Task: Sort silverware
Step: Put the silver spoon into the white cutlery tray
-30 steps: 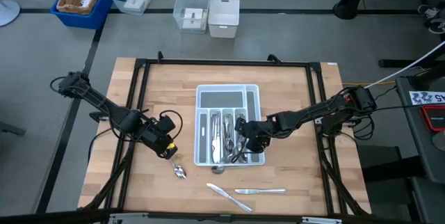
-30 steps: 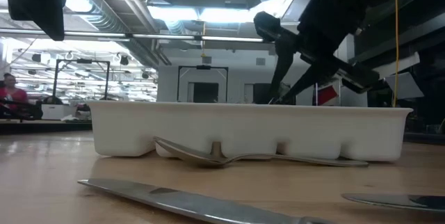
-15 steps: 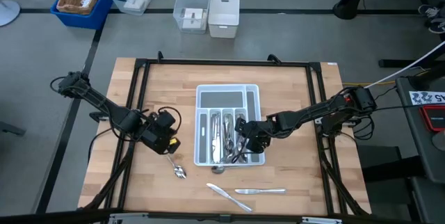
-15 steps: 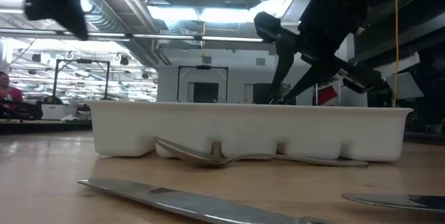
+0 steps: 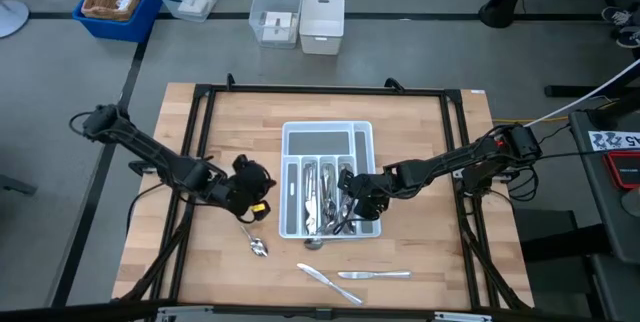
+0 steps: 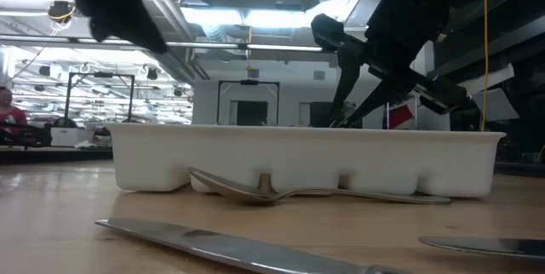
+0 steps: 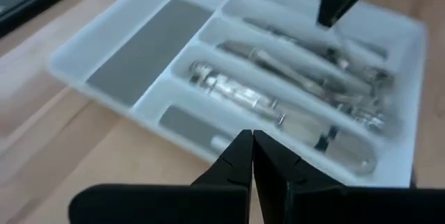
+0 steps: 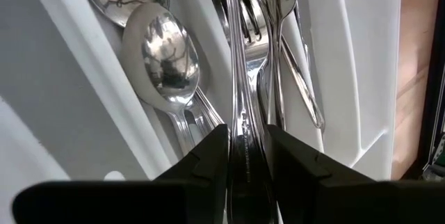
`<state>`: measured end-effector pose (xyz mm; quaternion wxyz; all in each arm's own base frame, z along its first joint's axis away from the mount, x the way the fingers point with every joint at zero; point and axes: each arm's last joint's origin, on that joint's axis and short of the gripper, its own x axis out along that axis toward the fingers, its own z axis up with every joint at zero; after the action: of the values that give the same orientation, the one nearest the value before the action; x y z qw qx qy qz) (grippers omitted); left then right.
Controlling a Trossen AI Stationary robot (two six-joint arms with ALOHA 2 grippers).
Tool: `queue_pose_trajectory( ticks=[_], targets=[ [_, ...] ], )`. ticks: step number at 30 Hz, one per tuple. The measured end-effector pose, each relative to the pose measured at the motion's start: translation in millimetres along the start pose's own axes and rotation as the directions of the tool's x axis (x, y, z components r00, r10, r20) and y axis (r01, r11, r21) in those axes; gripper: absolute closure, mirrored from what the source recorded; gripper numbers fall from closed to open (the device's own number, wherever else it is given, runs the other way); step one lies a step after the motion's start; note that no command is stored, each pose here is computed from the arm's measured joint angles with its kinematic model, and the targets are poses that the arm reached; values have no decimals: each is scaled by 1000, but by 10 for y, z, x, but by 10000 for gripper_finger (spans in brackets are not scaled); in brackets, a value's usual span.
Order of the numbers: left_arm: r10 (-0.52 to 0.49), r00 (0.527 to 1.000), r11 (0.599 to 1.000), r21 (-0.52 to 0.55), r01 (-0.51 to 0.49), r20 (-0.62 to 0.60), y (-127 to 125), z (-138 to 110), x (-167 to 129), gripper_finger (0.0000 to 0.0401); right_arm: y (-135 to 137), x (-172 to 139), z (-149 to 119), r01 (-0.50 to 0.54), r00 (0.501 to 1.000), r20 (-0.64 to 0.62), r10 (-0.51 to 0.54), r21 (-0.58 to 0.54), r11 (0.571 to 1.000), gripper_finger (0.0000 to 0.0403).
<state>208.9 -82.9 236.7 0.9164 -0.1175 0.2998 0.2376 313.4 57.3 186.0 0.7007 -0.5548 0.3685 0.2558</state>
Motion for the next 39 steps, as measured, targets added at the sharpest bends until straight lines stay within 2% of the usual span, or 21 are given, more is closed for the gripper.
queue_pose_trajectory(
  ticks=[5,8,12,14,20,22,33,39],
  targets=[
    [-24,996,999,32,22,89,61,-70,218,398,-1,0,1,1,1000,0,-1,0,1000,306],
    [-35,990,999,39,29,140,143,-192,355,398,-1,0,0,0,1000,0,0,-1,1000,306],
    [-47,979,995,100,27,199,286,-375,470,398,-1,1,0,0,1000,0,0,-1,1000,306],
    [-45,974,996,87,26,221,350,-426,501,398,0,1,0,0,1000,0,0,-1,1000,306],
    [19,985,999,-50,-11,169,497,-549,569,398,-1,0,0,0,1000,-1,0,-1,1000,306],
    [40,989,998,-59,-31,142,523,-577,578,398,0,0,0,-1,1000,-1,1,-2,1000,306],
    [94,994,991,86,-99,62,588,-669,585,398,-1,0,0,0,1000,-1,0,-2,1000,306],
    [93,994,989,113,-100,63,587,-667,585,398,1,0,-1,-3,1000,-2,3,-4,1000,306]
  ],
)
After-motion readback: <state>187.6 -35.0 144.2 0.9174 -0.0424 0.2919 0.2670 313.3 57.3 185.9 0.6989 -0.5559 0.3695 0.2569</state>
